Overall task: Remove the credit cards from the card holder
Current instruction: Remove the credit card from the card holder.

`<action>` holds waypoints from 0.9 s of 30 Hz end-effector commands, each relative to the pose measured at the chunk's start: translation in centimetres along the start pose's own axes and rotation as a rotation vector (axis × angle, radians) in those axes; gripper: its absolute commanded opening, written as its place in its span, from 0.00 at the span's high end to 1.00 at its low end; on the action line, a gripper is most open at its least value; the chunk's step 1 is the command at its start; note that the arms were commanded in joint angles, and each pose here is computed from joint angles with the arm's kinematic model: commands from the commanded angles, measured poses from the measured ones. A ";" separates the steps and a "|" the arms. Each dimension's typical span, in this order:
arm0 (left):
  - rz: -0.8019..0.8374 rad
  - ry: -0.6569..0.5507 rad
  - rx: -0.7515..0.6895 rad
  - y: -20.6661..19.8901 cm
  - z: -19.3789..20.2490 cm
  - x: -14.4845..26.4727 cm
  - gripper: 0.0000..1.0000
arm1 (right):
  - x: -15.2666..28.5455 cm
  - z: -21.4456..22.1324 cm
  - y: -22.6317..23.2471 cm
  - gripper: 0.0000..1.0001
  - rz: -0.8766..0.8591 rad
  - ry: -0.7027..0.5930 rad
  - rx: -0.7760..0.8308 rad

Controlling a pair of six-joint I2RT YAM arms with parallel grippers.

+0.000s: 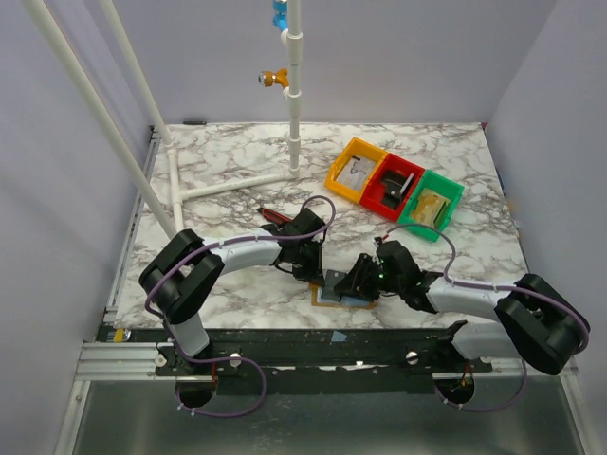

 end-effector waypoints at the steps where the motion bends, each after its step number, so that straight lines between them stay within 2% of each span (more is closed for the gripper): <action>1: -0.061 0.029 -0.013 1.6 0.8 -0.8 1.00 | 0.3 -1.0 0.1 0.58 -0.063 -0.083 -0.059; 8: -0.053 0.027 -0.016 1.6 1.3 -0.5 1.00 | 1.0 -2.0 -0.4 0.66 -0.126 -0.147 -0.105; 16: -0.044 0.035 -0.023 1.0 1.5 -0.6 1.00 | 0.4 -1.9 -0.6 0.74 -0.135 -0.128 -0.129; 27: -0.053 0.039 -0.021 1.1 1.7 -0.7 1.00 | 0.8 -2.0 -2.6 0.76 -0.058 -0.157 -0.175</action>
Point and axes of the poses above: each gripper's point midway between its finger pads, its own x axis back along the fingers, its own y axis along the line the jaws close on, z = x × y, the point moved 6 cm from there along x, back along the fingers, and after that the axes turned 5 degrees about -x, right-handed, at the moved point
